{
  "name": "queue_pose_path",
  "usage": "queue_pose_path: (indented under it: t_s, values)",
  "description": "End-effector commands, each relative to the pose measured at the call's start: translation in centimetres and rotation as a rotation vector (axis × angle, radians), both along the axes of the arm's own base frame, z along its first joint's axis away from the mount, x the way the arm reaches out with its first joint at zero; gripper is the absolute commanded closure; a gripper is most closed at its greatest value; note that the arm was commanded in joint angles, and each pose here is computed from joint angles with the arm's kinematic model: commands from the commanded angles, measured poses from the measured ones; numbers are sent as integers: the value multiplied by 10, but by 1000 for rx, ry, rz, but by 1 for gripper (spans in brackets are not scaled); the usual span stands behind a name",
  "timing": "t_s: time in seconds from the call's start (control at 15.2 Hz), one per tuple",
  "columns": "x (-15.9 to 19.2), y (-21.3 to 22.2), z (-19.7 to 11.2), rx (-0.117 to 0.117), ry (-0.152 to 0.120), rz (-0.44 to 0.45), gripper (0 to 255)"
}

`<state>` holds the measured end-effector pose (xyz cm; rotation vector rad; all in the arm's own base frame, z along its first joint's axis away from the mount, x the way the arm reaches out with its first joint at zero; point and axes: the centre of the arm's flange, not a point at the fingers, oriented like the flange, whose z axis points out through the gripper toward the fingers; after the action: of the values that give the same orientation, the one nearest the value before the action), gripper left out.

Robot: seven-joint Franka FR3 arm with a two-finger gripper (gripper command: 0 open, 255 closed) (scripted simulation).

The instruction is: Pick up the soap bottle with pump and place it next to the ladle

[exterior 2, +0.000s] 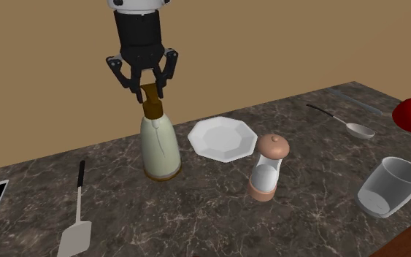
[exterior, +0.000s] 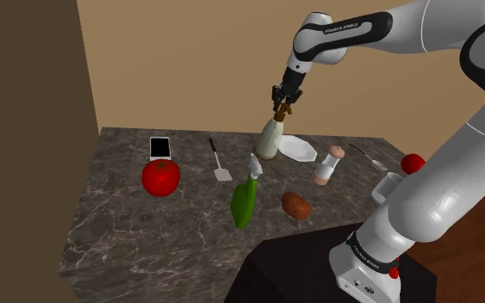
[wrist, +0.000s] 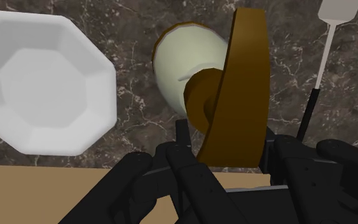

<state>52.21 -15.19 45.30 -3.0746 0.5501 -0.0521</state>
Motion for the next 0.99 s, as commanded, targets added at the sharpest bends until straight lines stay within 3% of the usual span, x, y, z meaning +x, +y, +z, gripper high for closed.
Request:
queue_pose_path:
  t_s: [0.0,0.92]
  values:
    - [-1,1,11,0,0,0,255]
    - [-1,1,85,0,0,0,255]
